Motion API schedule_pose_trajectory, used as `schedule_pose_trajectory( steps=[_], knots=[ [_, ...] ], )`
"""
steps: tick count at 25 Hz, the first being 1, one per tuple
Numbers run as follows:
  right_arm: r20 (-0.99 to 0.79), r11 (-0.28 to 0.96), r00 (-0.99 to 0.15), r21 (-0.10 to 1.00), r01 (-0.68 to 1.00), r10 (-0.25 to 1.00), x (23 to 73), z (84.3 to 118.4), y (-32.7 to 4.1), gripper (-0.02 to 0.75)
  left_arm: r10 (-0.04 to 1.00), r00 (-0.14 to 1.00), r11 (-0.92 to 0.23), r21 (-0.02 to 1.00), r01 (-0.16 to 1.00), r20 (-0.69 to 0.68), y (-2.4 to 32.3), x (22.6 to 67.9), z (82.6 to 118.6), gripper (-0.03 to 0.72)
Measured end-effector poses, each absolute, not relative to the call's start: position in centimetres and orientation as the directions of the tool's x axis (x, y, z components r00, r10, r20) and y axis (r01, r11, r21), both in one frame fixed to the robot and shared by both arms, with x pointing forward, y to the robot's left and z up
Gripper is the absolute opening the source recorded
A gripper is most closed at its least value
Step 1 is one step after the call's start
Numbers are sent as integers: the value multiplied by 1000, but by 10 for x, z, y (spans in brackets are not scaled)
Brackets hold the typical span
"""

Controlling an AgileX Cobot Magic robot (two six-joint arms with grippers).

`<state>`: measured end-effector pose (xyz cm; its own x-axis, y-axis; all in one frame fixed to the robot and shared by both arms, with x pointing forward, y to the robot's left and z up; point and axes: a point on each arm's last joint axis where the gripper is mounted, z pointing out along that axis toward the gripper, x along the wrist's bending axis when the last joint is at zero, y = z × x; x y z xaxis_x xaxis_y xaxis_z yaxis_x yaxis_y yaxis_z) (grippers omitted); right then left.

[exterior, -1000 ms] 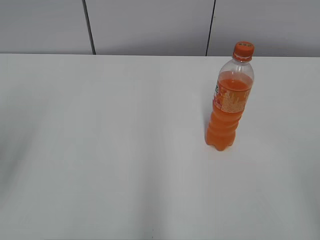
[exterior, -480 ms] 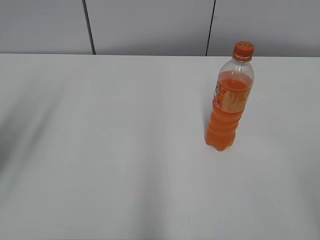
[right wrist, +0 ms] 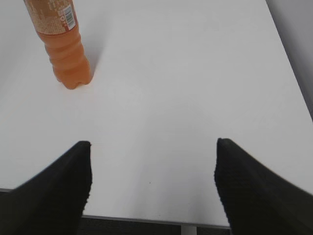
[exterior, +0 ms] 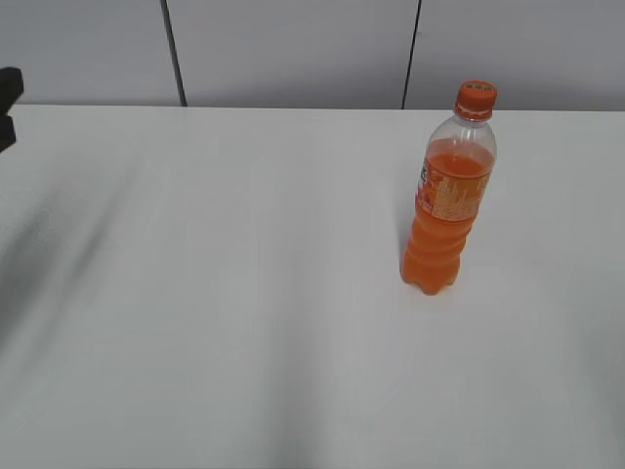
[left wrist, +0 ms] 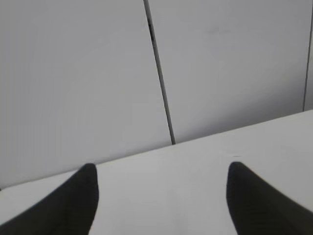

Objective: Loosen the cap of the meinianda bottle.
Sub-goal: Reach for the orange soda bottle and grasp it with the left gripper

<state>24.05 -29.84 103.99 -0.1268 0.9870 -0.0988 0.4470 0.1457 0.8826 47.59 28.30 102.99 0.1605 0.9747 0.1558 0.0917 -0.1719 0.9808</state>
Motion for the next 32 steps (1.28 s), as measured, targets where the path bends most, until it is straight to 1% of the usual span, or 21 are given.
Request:
schedule_pose_trajectory(
  steps=[2,4,6,8,10,14,18,21,27,32],
  knots=[
    [-99,146,-127,883,447,987,241,1040,-298,587,980,167,-134,982,134,111,282,483,1018,499],
    [-99,146,-127,883,447,987,241,1040,-298,587,979,191,-97,985,144,69,280,489,1010,499],
    [-99,146,-127,883,447,987,241,1040,-298,587,966,254,-81,989,124,48,273,495,1003,499],
    [-99,146,-127,883,447,987,241,1040,-298,587,939,342,-69,991,115,26,265,498,995,499],
    [-99,146,-127,883,447,987,241,1040,-298,587,901,433,-61,991,119,4,256,504,987,499],
    [-99,146,-127,883,447,987,241,1040,-298,587,791,612,-104,984,143,-6,239,518,974,499],
    [-99,146,-127,883,447,987,241,1040,-298,587,682,731,-145,977,155,-15,228,532,967,499],
    [-99,146,-127,883,447,987,241,1040,-298,587,633,774,-174,974,142,1,224,542,966,499],
    [-99,146,-127,883,447,987,241,1040,-298,587,577,817,-193,973,130,5,219,554,964,499],
    [-99,146,-127,883,447,987,241,1040,-298,587,480,877,-232,965,122,4,197,559,955,499]
  ],
)
